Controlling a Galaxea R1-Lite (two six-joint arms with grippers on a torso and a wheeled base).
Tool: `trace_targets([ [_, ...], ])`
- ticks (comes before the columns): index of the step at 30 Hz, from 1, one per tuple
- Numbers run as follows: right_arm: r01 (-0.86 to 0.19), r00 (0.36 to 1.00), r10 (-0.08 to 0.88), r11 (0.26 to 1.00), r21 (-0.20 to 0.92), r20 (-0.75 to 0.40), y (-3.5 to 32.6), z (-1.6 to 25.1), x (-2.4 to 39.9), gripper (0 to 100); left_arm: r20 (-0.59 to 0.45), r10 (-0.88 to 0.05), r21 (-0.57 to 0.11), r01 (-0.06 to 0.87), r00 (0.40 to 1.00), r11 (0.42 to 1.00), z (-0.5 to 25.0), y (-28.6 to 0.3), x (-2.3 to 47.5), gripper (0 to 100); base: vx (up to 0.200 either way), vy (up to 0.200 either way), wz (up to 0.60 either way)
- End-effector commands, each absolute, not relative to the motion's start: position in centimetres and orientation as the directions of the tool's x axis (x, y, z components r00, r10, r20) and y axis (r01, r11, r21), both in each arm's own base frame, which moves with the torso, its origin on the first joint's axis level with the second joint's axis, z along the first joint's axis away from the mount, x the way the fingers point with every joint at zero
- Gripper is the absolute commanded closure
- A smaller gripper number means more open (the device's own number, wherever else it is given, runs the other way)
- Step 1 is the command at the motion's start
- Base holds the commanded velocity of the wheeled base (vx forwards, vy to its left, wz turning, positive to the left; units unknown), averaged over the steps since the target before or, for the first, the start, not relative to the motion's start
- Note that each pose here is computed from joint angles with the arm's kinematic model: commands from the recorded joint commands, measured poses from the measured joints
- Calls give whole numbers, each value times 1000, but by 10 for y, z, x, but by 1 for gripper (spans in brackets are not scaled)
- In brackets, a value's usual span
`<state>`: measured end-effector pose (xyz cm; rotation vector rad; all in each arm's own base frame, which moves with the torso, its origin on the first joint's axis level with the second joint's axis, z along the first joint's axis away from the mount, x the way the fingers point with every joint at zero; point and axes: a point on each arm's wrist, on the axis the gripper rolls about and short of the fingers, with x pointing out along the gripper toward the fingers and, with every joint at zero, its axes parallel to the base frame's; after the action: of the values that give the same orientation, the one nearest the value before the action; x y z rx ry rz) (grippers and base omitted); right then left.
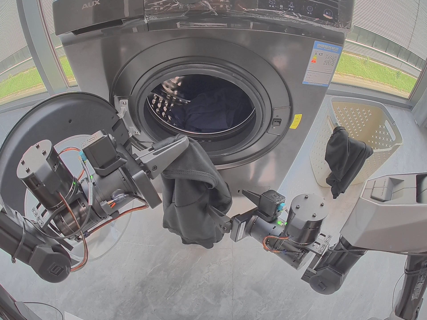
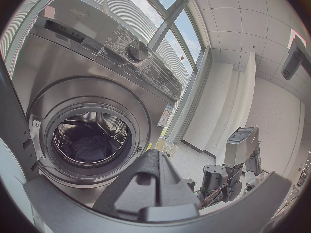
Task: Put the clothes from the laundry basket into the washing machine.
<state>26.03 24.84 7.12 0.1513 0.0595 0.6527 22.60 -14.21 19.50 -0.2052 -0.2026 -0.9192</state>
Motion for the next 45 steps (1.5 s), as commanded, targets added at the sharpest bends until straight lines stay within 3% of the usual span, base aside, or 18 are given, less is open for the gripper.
trace_targets([
  [1,-606,789,614,781,152,-11,258,59,273,0,263,-768,-88,807,584,584,196,-143,224,100,0,0,0],
  [11,-609,792,606,782,134,66,272,61,301,0,265,-768,-86,807,583,584,196,-143,224,100,0,0,0],
  [27,-537,843,535,833,130,52,230,68,315,0,267,-765,-86,805,587,587,196,-142,225,100,0,0,0],
  [34,-549,835,549,826,125,40,238,58,316,0,269,-767,-84,808,582,584,197,-143,224,100,0,0,0],
  [45,-626,780,620,770,123,83,260,68,305,0,268,-764,-84,804,587,589,196,-142,225,100,0,0,0],
])
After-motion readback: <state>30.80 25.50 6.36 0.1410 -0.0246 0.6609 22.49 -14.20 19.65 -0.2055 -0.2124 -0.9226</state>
